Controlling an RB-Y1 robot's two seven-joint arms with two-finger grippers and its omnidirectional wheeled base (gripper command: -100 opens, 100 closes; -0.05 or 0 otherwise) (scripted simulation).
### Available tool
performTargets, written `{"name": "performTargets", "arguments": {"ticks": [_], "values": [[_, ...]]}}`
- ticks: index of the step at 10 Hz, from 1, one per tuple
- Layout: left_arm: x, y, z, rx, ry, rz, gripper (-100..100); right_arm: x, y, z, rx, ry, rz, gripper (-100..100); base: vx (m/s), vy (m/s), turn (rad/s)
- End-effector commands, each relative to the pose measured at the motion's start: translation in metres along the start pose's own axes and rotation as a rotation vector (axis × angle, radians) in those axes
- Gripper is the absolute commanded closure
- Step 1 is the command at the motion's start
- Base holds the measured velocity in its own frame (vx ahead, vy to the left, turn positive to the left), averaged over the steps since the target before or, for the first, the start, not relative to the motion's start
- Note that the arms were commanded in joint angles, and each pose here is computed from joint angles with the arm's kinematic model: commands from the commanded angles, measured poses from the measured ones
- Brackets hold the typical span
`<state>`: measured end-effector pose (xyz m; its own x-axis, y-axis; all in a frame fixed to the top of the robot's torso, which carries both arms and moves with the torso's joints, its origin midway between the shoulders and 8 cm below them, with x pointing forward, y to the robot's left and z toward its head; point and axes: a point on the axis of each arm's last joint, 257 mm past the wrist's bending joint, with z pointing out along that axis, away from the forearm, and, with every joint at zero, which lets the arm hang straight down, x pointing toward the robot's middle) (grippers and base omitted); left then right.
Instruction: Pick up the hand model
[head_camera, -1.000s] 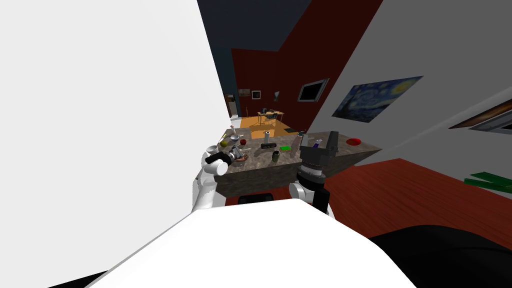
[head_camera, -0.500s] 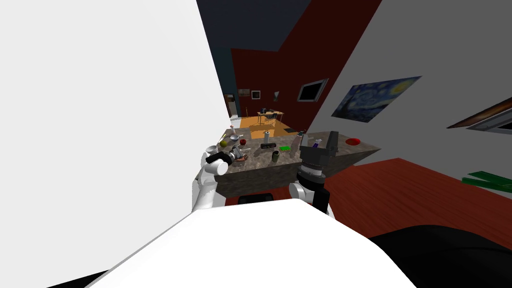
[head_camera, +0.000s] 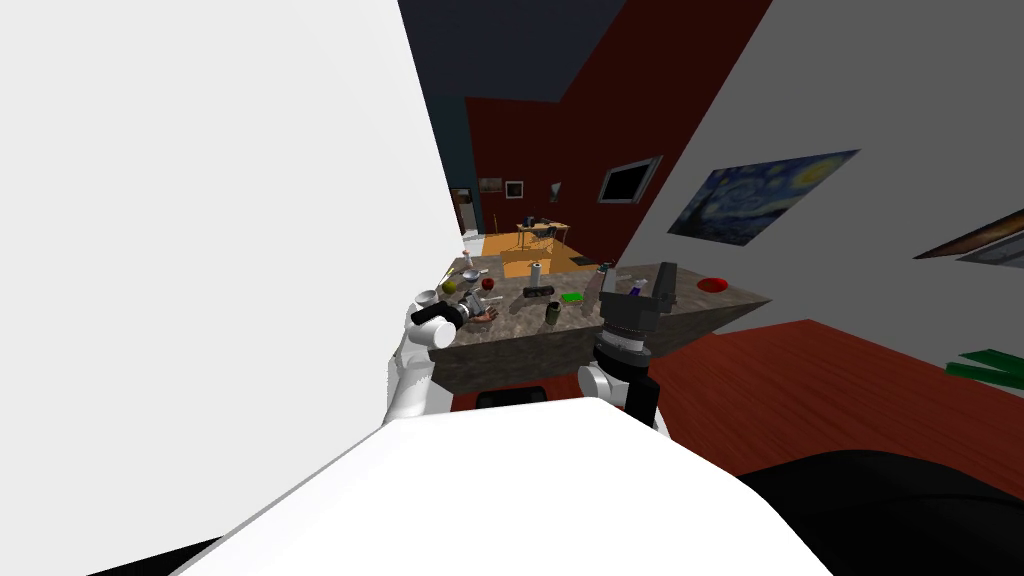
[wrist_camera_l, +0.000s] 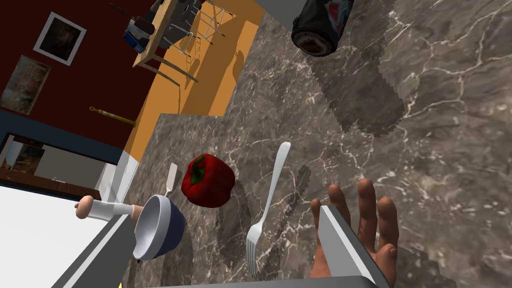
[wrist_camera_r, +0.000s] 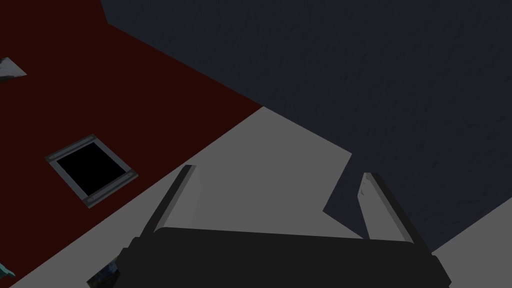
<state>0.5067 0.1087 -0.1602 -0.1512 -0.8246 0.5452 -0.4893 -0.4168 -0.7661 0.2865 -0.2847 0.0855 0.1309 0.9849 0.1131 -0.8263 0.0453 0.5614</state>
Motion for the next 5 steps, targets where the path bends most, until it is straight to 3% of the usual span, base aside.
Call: {"name": "performTargets", "arguments": {"ticks": [1, 5], "values": [[-0.005, -0.007, 0.001, -0.006, -0.016, 0.049, -100, 0.000, 0.000, 0.000, 0.000, 0.000, 0.000, 0, -0.004, 0.047, 0.162], [-0.032, -0.010, 0.005, -0.040, -0.092, 0.139, -100, 0.000, 0.000, 0.000, 0.000, 0.000, 0.000, 0, -0.001, -0.002, 0.052]]}}
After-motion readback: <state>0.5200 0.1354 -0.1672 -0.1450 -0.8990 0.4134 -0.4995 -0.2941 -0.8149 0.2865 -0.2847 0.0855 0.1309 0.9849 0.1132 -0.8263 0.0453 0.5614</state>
